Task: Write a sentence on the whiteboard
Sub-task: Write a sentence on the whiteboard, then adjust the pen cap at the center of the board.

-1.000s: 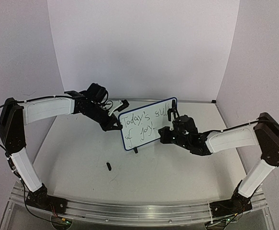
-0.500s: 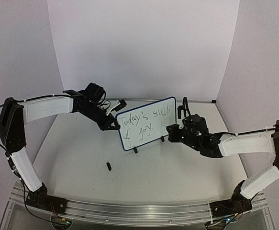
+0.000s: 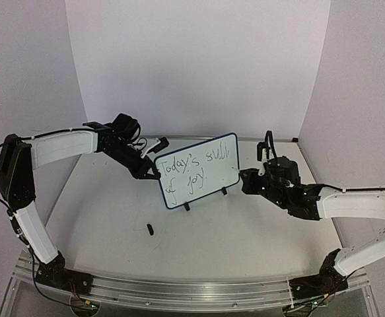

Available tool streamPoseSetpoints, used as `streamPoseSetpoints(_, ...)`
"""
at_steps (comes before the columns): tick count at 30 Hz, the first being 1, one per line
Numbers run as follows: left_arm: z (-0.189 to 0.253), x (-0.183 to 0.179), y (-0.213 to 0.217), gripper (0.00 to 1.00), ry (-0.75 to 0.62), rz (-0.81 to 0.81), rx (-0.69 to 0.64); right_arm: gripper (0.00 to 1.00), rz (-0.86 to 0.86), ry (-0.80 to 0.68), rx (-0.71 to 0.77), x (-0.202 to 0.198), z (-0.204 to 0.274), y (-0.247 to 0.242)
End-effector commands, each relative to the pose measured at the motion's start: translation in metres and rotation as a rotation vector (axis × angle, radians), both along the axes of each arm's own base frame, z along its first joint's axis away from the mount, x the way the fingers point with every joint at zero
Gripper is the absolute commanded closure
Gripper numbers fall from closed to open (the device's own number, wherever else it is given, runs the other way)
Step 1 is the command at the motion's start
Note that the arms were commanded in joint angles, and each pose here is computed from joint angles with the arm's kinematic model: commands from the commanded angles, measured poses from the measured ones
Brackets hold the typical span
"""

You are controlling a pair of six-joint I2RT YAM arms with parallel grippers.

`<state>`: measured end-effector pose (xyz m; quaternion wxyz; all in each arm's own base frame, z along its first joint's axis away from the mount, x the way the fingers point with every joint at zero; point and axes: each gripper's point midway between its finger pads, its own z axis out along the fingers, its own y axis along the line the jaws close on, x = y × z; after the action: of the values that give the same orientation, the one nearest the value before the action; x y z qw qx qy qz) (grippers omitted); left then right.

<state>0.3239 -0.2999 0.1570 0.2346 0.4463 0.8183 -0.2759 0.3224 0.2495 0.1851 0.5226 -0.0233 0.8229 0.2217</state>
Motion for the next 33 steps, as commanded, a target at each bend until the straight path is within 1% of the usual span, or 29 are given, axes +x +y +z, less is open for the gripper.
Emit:
streamPoseSetpoints(1, 0.008, 0.002, 0.012, 0.87, -0.011, 0.054, 0.038, 1.0, -0.001, -0.03, -0.01, -0.005, 0.01, -0.01)
streamPoseSetpoints(2, 0.01, 0.005, 0.013, 0.83, -0.026, 0.069, 0.037, 1.0, 0.014, -0.038, -0.009, -0.008, 0.013, -0.009)
streamPoseSetpoints(6, 0.021, 0.015, 0.02, 0.6, -0.092, 0.133, 0.046, 1.0, 0.063, -0.057, -0.004, -0.016, 0.021, -0.008)
streamPoseSetpoints(9, 0.033, 0.017, 0.025, 0.46, -0.141, 0.164, 0.029, 1.0, 0.107, -0.068, -0.002, -0.023, 0.027, -0.006)
streamPoseSetpoints(13, 0.066, 0.02, 0.029, 0.36, -0.236, 0.22, -0.034, 1.0, 0.13, -0.064, -0.002, -0.03, 0.032, -0.007)
streamPoseSetpoints(15, 0.091, 0.024, 0.033, 0.33, -0.29, 0.26, -0.066, 1.0, 0.133, -0.058, -0.013, -0.031, 0.034, -0.008)
streamPoseSetpoints(19, 0.134, 0.029, 0.05, 0.31, -0.365, 0.394, -0.109, 1.0, 0.186, -0.054, -0.037, -0.036, 0.034, -0.003)
streamPoseSetpoints(22, 0.144, 0.025, 0.066, 0.31, -0.343, 0.519, -0.144, 1.0, 0.231, -0.045, -0.041, -0.041, 0.034, 0.003)
streamPoseSetpoints(25, 0.127, 0.017, 0.082, 0.31, -0.247, 0.665, -0.17, 1.0, 0.218, -0.003, -0.018, -0.042, 0.03, 0.002)
streamPoseSetpoints(27, 0.1, 0.008, 0.095, 0.3, -0.172, 0.765, -0.178, 1.0, 0.209, 0.028, -0.002, -0.044, 0.027, 0.002)
streamPoseSetpoints(29, 0.076, -0.003, 0.099, 0.3, -0.114, 0.807, -0.211, 1.0, 0.211, 0.048, 0.017, -0.046, 0.025, 0.002)
streamPoseSetpoints(33, 0.037, -0.019, 0.095, 0.3, 0.041, 0.878, -0.335, 1.0, 0.162, 0.075, 0.075, -0.049, 0.021, -0.006)
